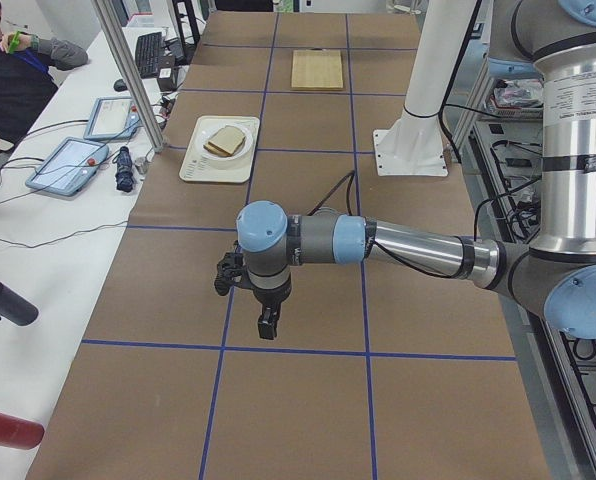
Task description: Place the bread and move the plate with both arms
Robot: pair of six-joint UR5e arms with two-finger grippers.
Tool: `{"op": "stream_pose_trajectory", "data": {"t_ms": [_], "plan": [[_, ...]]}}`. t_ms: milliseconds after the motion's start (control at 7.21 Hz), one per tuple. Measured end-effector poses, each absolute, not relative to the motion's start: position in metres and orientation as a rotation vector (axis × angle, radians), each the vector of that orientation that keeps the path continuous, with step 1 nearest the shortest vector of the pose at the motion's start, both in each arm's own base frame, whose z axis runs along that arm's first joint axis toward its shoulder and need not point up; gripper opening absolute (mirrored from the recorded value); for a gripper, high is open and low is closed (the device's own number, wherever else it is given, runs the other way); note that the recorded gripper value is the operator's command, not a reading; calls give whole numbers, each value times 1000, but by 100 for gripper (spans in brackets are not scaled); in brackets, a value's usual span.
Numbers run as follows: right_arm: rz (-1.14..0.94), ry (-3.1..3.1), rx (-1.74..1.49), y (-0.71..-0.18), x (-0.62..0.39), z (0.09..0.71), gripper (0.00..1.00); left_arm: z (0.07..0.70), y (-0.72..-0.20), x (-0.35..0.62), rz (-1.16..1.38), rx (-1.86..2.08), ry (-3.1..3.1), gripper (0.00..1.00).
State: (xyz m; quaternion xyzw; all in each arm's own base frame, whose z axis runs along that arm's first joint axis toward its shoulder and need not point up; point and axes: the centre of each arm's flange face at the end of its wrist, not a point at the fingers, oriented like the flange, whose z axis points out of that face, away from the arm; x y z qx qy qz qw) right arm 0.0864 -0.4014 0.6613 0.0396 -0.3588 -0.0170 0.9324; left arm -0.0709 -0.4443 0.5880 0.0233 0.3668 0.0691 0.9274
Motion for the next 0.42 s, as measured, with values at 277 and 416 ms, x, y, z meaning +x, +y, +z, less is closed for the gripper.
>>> {"op": "stream_pose_trajectory", "data": {"t_ms": [277,416], "plan": [[-36,-734,84,-402,86,659,100,588,-444,-71,140,47,752,99],[-37,-734,84,-402,86,659,100,588,-444,-71,140,47,752,99]]}}
